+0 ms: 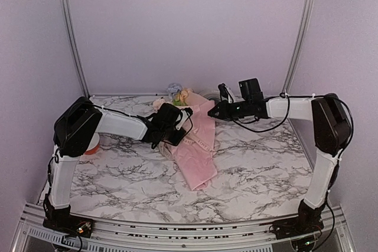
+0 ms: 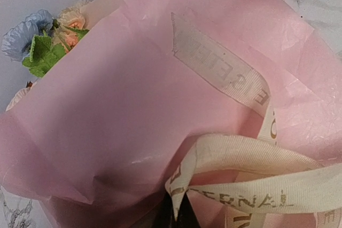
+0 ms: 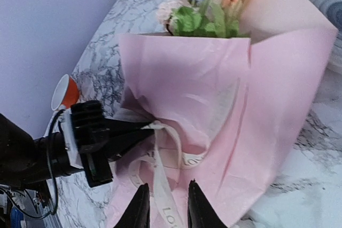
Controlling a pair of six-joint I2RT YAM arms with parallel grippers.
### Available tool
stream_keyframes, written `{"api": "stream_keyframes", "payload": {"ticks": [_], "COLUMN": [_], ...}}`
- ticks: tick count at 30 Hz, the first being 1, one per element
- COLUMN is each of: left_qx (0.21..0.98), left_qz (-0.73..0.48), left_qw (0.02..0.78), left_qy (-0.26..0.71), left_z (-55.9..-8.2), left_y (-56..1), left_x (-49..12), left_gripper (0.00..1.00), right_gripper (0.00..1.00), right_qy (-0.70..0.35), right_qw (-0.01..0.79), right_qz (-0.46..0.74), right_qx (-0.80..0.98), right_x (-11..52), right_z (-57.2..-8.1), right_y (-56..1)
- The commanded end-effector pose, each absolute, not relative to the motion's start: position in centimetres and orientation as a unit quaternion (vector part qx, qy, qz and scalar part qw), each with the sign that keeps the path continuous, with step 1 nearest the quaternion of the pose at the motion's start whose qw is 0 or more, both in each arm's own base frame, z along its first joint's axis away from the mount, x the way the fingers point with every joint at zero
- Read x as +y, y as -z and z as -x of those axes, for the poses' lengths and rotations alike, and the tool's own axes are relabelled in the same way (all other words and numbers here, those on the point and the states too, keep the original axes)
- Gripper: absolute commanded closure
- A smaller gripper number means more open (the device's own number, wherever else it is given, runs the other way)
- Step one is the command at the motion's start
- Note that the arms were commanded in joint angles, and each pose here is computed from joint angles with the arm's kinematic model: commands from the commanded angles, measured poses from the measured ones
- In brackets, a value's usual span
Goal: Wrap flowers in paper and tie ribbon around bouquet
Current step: Cross the ribbon over the folded bouquet.
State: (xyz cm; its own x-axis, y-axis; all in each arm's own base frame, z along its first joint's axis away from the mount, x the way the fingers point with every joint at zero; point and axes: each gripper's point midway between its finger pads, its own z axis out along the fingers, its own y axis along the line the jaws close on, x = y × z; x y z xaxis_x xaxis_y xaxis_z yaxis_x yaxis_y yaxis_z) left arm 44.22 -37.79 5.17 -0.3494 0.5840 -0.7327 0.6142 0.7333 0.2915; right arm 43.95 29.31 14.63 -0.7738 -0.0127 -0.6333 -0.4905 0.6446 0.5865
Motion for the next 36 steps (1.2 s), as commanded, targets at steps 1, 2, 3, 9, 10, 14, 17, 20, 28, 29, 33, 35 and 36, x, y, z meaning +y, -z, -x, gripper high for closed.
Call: {"api": "stream_keyframes", "payload": {"ticks": [1,2,3,9,10,14,17,20,28,29,33,35,36], "left_qx": [0.833,0.834,0.835,0.845,0.845,0.847,0.848,0.848,0.850,0.850,0.851,0.852,0.852], "left_qz": [-0.361,-0.360,-0.359,-0.355,-0.355,-0.353,-0.352,-0.350,-0.348,-0.348,-0.347,-0.347,-0.347], "left_qw": [0.417,0.416,0.414,0.396,0.396,0.393,0.393,0.393,0.391,0.390,0.389,0.388,0.388], "left_qy": [0.041,0.044,0.046,0.052,0.053,0.057,0.058,0.059,0.059,0.060,0.060,0.060,0.060], "left_z": [-44.3,-44.3,-44.3,-44.0,-44.0,-44.0,-44.1,-44.2,-44.3,-44.3,-44.4,-44.4,-44.4], "left_y": [-3.9,-3.8,-3.7,-3.0,-3.0,-2.9,-2.9,-3.1,-3.1,-3.1,-3.0,-3.0,-2.9], "left_x": [-38.0,-37.9,-37.9,-37.3,-37.3,-37.2,-37.2,-37.1,-36.8,-36.8,-36.8,-36.7,-36.7], "left_gripper": [1.00,1.00,1.00,1.00,1.00,1.00,1.00,1.00,1.00,1.00,1.00,1.00,1.00], "right_gripper": [0.76,0.76,0.76,0.78,0.78,0.78,0.77,0.76,0.70,0.70,0.70,0.71,0.72], "right_qy": [-0.463,-0.474,-0.483,-0.501,-0.499,-0.482,-0.490,-0.486,-0.476,-0.475,-0.481,-0.478,-0.472], "right_qw": [0.315,0.310,0.305,0.281,0.278,0.263,0.253,0.245,0.226,0.222,0.210,0.206,0.202], "right_qz": [0.205,0.203,0.201,0.215,0.216,0.220,0.233,0.242,0.255,0.256,0.269,0.280,0.283], "right_qx": [0.803,0.799,0.796,0.790,0.792,0.806,0.801,0.803,0.811,0.812,0.807,0.807,0.810], "right_x": [34.1,34.5,35.0,38.3,38.5,38.7,39.1,39.4,40.2,40.2,40.4,40.8,40.8], "right_z": [-40.3,-40.1,-40.1,-40.2,-40.4,-40.7,-40.0,-39.9,-39.5,-39.3,-38.3,-37.7,-37.4], "right_y": [-15.8,-15.5,-15.1,-12.7,-12.3,-10.2,-9.7,-9.0,-7.1,-6.8,-6.5,-6.3,-6.0]}}
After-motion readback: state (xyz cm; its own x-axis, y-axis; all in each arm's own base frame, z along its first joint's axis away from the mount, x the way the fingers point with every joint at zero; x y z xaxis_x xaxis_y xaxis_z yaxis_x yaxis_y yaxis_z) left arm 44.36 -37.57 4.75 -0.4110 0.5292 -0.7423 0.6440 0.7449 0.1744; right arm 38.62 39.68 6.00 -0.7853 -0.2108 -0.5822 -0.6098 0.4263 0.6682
